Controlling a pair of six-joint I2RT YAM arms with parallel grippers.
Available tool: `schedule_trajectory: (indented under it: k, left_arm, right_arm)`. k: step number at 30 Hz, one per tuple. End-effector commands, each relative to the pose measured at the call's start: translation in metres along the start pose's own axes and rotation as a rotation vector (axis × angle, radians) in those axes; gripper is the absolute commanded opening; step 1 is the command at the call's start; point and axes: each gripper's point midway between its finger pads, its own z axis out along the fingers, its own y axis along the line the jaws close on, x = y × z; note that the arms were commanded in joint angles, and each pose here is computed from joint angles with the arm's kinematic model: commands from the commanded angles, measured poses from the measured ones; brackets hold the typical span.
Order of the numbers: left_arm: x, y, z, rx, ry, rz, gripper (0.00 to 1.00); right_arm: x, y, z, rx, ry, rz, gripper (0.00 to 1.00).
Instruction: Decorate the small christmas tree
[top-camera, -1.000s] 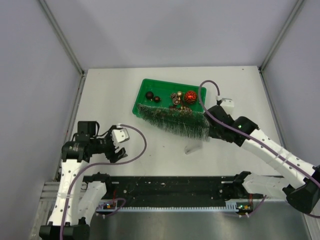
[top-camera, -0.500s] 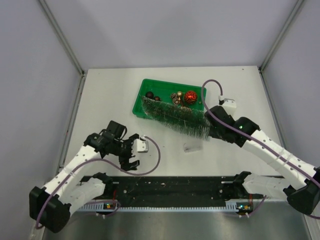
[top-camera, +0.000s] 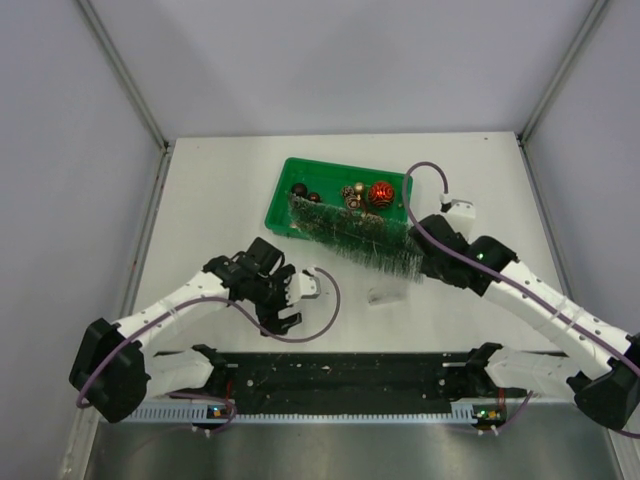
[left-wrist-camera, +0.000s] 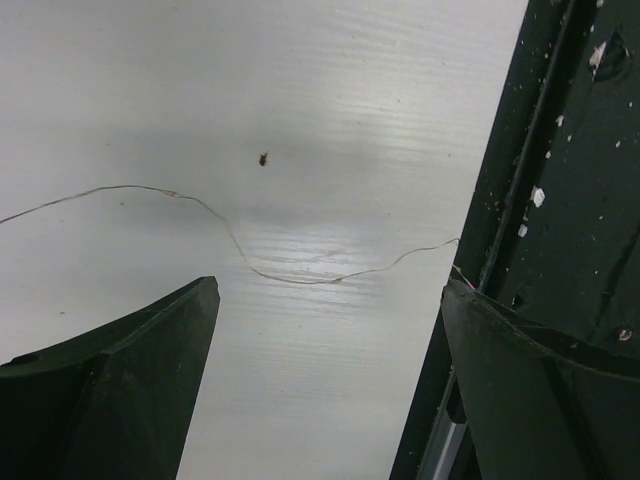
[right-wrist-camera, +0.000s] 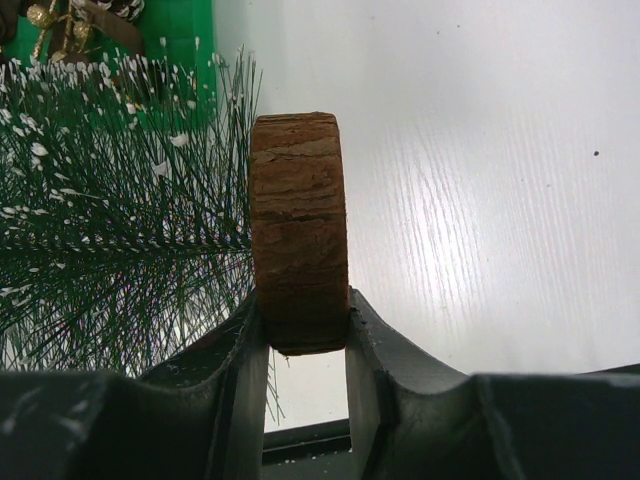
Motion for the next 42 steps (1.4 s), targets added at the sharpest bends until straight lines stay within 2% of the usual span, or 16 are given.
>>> schedule_trajectory:
  k: [1,4,8,13,19,25,31,34,36,38,42]
  left_arm:
    - [-0.029,0.011,-0.015,-0.052,-0.064,-0.067,0.99]
    - [-0.026,0.013,-0.008,-0.069,-0.059,-0.165,0.99]
    - [-0.028,0.027,-0.005,-0.149,-0.085,-0.21,0.99]
    - [-0.034,0.031,0.005,-0.132,-0.109,-0.217,0.99]
    - [-0.016,0.05,0.029,-0.157,0.009,-0.237,0.99]
    - [-0.046,0.049,0.03,-0.114,-0.111,-0.21,0.99]
    - [-0.03,0.042,0.045,-0.075,-0.022,-0.184,0.99]
    - [-0.013,0.041,0.054,-0.106,0.028,-0.144,0.92]
    - [-0.004,0.046,0.057,-0.145,0.06,-0.116,0.84]
    - [0.002,0.053,0.058,-0.179,0.092,-0.102,0.72]
    - [0.005,0.058,0.057,-0.185,0.13,-0.09,0.34]
  right_arm:
    - [-0.017,-0.006,-0.006,0.03,-0.071,0.043,0.0]
    - [-0.021,-0.013,-0.009,0.059,-0.089,0.059,0.0]
    - [-0.022,-0.019,-0.014,0.058,-0.101,0.079,0.0]
    - [-0.019,-0.022,-0.017,0.057,-0.097,0.096,0.0]
    - [-0.018,-0.023,-0.018,0.051,-0.098,0.109,0.0]
    - [-0.016,-0.024,-0.018,0.05,-0.091,0.108,0.0]
    - [-0.017,-0.027,-0.019,0.053,-0.103,0.117,0.0]
    - [-0.019,-0.028,-0.021,0.057,-0.11,0.122,0.0]
    - [-0.022,-0.029,-0.023,0.055,-0.118,0.123,0.0]
    - [-0.025,-0.029,-0.025,0.052,-0.122,0.128,0.0]
    - [-0.031,-0.03,-0.03,0.053,-0.133,0.136,0.0]
